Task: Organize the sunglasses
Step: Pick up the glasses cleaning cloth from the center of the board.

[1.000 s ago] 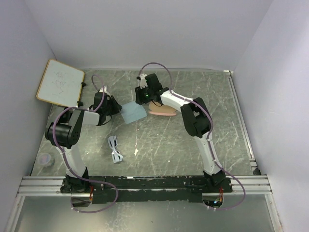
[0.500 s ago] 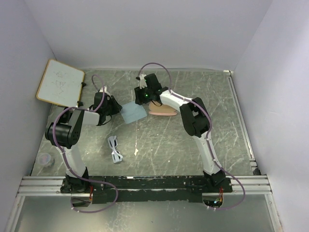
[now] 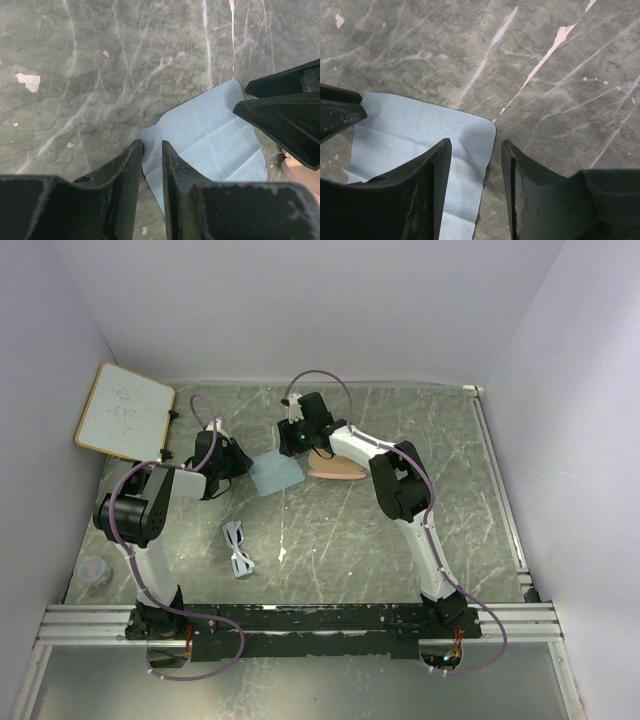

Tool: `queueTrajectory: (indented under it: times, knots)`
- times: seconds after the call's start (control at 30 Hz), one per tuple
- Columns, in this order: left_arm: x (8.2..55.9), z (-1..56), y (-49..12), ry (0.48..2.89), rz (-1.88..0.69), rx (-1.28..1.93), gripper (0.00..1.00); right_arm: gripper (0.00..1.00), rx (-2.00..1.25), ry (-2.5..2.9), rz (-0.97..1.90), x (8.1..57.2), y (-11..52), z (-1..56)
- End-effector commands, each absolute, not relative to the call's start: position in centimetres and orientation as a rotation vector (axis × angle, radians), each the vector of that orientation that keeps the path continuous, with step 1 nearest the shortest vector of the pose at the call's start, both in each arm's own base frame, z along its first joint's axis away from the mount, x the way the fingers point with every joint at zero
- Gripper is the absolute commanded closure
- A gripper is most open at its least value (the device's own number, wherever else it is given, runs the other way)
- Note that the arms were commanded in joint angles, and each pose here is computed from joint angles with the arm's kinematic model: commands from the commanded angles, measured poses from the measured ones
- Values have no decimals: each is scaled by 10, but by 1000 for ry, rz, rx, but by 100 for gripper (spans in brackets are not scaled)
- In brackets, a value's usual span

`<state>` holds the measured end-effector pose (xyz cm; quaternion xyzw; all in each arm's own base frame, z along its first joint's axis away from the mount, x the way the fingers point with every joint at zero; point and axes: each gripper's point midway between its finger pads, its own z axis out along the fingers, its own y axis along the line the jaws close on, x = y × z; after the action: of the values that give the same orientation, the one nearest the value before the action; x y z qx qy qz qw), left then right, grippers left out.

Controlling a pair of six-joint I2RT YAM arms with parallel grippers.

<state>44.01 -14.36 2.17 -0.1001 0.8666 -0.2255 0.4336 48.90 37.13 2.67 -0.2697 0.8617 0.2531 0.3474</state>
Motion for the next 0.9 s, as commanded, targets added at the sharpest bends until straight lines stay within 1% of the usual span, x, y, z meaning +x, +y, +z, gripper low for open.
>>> queueTrajectory:
  times: [0.0,0.1,0.3,0.5,0.67,0.77,0.8,0.87]
  knots:
    - [444,25,-148,2151,-574,-210,67,57,-708,2248,657,492,372,18]
    - [444,24,-148,2152,-573,-210,67,63,-708,2252,677,489,374,17]
    - [444,23,-149,2154,-581,-209,67,63,-707,2259,680,486,374,14]
    - [443,22,-150,2155,-583,-209,68,72,-704,2253,679,488,374,16]
    - [443,23,-150,2155,-582,-206,69,73,-707,2255,692,486,375,15]
    - [443,22,-150,2155,-582,-204,70,78,-705,2256,690,486,375,15]
    - [443,22,-150,2156,-583,-203,72,82,-706,2255,689,486,375,15]
    - [444,22,-150,2157,-583,-202,74,85,-706,2254,689,486,375,15]
